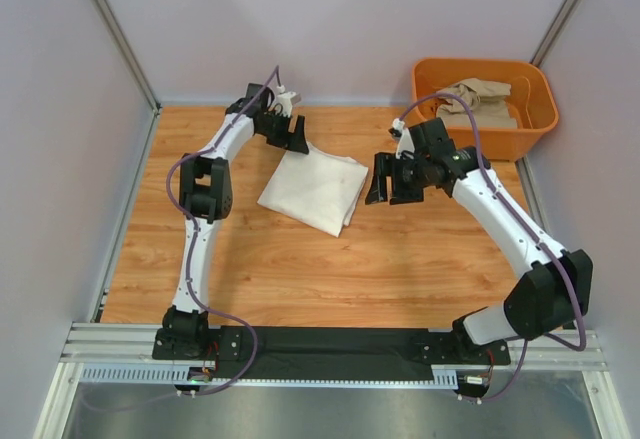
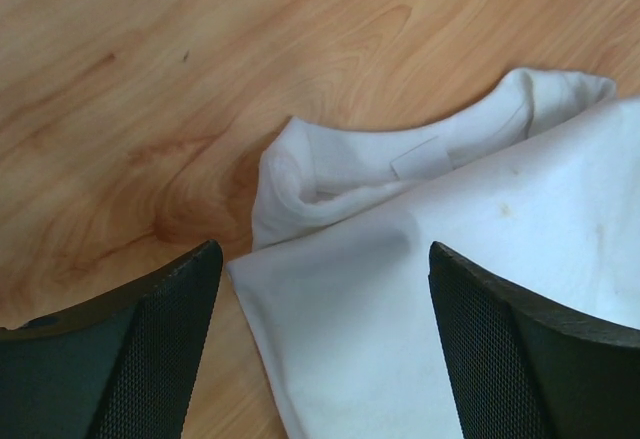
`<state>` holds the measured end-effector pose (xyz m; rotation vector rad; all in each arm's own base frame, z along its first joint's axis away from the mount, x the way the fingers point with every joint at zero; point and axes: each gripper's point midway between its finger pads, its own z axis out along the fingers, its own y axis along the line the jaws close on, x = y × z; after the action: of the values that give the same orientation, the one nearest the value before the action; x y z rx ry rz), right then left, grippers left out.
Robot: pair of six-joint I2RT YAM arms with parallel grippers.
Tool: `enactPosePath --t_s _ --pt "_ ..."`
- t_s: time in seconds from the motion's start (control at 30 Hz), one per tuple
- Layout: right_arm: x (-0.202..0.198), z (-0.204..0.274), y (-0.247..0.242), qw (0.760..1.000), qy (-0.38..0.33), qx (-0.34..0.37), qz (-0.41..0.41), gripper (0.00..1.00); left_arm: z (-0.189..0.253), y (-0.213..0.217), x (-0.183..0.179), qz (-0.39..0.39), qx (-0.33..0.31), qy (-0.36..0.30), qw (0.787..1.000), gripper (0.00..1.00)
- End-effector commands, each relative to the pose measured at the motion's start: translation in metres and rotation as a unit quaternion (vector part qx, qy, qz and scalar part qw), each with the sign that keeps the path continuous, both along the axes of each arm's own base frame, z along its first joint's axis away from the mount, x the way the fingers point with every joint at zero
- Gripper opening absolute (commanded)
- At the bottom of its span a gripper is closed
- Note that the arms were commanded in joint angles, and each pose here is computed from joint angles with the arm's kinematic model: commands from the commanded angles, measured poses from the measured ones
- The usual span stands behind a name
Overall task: Fold and stack the t-shirts
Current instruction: Neatly place the folded tshirt to the corner
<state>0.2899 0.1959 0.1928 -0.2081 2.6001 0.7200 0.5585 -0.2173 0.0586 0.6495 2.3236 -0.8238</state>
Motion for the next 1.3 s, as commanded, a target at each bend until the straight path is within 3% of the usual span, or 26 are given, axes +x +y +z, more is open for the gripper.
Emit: enactPosePath --t_s 0.0,0.2,0.3,0.43,0.5,0.63,0.7,0.97,1.27 --pt "-0.005 0.012 -0.001 1.0 -0.025 0.02 0.0 0.71 0.0 -0.007 -0.002 0.002 -0.002 0.013 1.0 0.9" --pt "-0.018 0.007 -0.01 0.999 -0.025 0.026 -0.011 0.71 -0.011 -0.02 -0.012 -0.001 -0.003 0.045 0.999 0.84" --pt "-0.019 0.009 -0.015 0.999 -0.027 0.029 -0.019 0.71 -0.023 -0.025 -0.026 -0.004 0.001 0.067 0.998 0.68" --pt "-0.022 0.009 -0.018 0.999 -0.03 0.031 -0.017 0.71 -0.022 -0.026 -0.036 0.008 -0.007 0.075 0.997 0.58" --pt "-0.024 0.007 -0.018 0.999 -0.027 0.032 -0.017 0.71 -0.021 -0.019 -0.034 0.026 0.012 0.069 0.997 0.45" --pt "-0.027 0.008 -0.019 0.999 -0.027 0.037 -0.018 0.71 -0.008 -0.006 -0.028 0.049 0.043 0.051 0.997 0.11" --pt "-0.031 0.006 -0.02 0.999 -0.023 0.035 -0.016 0.71 0.003 0.002 -0.026 0.061 0.058 0.042 0.996 0.0" --pt "-0.05 0.001 -0.017 0.998 0.014 0.055 -0.015 0.71 0.02 0.071 -0.034 0.139 0.17 0.052 0.974 0.0" --pt "-0.061 -0.011 -0.013 0.996 0.057 0.063 -0.012 0.71 0.046 0.171 -0.001 0.187 0.273 -0.017 0.943 0.0"
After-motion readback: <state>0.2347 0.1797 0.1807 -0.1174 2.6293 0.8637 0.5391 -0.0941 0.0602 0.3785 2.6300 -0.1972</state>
